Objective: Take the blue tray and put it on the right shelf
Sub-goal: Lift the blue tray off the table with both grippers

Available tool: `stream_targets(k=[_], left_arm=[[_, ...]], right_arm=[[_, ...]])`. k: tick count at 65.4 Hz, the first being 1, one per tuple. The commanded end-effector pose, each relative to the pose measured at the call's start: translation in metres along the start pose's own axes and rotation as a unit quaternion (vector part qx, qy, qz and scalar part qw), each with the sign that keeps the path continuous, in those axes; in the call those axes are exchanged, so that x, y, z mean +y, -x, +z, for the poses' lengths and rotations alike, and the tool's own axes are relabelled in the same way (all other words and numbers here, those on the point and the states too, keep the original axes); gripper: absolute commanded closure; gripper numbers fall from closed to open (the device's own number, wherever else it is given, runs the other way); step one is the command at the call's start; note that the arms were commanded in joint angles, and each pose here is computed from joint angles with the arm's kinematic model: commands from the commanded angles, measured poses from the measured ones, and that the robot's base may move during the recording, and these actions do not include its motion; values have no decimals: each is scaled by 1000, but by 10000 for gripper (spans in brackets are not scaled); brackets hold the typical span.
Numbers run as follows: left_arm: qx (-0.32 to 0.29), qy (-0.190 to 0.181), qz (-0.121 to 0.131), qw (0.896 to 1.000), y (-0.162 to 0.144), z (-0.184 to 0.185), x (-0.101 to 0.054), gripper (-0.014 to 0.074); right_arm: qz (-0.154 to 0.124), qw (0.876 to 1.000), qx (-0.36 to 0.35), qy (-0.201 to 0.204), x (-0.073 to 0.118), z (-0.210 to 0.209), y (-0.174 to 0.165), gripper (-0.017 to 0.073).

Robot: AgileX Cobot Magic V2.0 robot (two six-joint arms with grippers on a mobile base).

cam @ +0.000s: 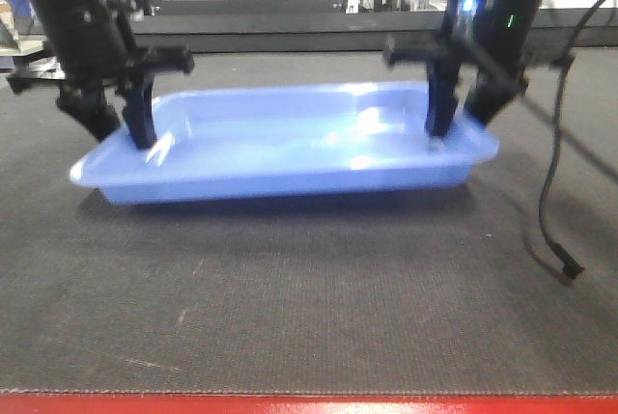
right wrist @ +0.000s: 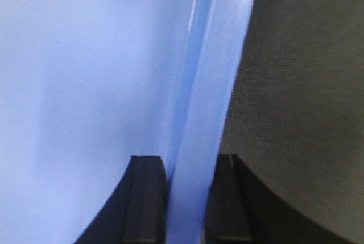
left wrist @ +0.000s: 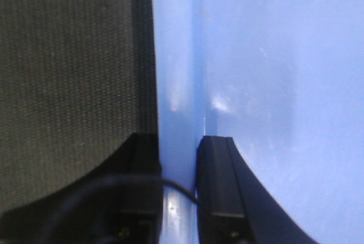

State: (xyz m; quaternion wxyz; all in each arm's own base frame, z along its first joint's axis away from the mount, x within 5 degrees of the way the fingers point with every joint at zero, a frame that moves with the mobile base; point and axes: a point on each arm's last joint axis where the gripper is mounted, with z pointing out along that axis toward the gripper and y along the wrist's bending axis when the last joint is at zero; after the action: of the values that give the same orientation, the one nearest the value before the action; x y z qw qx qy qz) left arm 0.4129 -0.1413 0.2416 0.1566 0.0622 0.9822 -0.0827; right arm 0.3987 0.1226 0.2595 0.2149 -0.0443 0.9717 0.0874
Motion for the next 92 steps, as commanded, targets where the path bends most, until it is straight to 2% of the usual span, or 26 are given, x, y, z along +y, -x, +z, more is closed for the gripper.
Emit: stream_targets(k=[1,7,17,27,40,47,53,70,92], left_arm=[[-82,-7,30,996,5,-77,-9,640],[-112,-13,33,993,-5,-120,-11,640],[-141,-19,36,989,-29,-164,-9,640],[-138,-20,38,989,-66,-183,-6,640],[-141,-31,66,987,-115,-200,-13,635],[-147,-43,58,986,-134,-209,-17,635],[-160,-55,61,984,-146,-223,-21,635],[-179,-68,66,979,-155,-237,-24,635],[-172,-66,66,981,-153,-232,-24,642]], right_arm=[[-12,993,-117,18,6,-78,13,498],[-19,988,-153,19,5,-117,4,498],[-25,984,-176,16,1,-154,-25,498],[-26,983,-181,16,-5,-174,-60,498],[-26,983,-181,16,-13,-186,-101,498],[-27,980,-195,19,-16,-199,-118,498],[-28,975,-221,24,-17,-218,-130,498],[-31,959,-278,35,-18,-253,-151,499],[-31,959,-280,36,-19,-254,-152,505]])
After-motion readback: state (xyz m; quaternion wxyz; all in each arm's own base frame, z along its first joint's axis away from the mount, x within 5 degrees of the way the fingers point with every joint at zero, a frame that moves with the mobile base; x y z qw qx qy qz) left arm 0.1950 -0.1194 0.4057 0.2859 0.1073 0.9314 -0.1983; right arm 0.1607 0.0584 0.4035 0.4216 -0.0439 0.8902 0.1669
